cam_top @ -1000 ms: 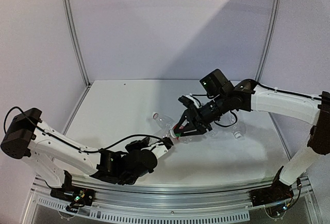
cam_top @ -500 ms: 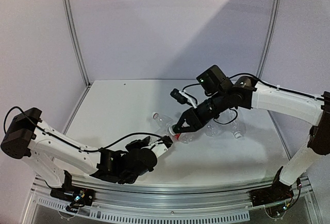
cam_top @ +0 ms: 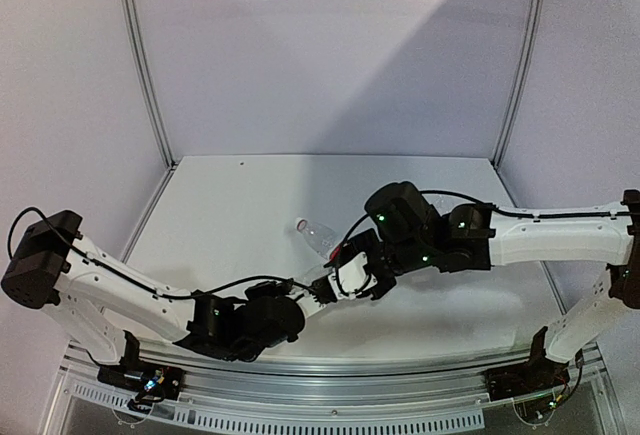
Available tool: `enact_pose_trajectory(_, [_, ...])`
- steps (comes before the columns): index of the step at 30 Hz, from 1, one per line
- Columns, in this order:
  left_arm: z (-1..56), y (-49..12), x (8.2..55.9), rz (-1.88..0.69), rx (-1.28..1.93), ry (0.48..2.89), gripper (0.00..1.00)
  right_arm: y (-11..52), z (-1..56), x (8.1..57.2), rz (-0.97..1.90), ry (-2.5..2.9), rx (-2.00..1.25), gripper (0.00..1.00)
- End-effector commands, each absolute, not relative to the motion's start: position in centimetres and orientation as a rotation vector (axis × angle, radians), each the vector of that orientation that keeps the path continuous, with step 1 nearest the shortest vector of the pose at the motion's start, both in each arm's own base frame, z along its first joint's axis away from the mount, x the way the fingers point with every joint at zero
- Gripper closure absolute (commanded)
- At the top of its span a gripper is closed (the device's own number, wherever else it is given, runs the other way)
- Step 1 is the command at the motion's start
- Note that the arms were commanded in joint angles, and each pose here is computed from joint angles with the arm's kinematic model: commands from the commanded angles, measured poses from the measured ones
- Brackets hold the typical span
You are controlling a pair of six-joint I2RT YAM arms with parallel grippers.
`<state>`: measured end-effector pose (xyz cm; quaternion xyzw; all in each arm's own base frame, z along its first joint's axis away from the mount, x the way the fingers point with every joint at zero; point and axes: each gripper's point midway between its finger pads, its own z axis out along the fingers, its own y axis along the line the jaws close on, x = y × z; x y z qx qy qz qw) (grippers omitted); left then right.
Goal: Unscrew the bottle caps
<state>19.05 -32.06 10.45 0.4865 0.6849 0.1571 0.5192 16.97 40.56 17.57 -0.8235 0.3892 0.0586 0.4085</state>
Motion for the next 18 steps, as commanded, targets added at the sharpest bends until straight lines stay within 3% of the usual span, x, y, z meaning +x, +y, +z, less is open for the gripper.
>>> enact_pose_trajectory(1, [12.6,-32.8,19.5,0.304,1.058,1.641,0.95,40.4,15.3,16.6,0.03,0.83,-2.205,0.58])
enact_pose_trajectory(11, [12.7,-32.8,19.5,0.3,1.049,1.64,0.95,38.7,21.4,11.8,0.332,0.826,-2.087,0.41])
enact_pose_trajectory(18, [13.4,-32.6,19.5,0.275,1.024,1.641,0.95,37.8,25.1,9.7,0.549,0.939,-1.919,0.34])
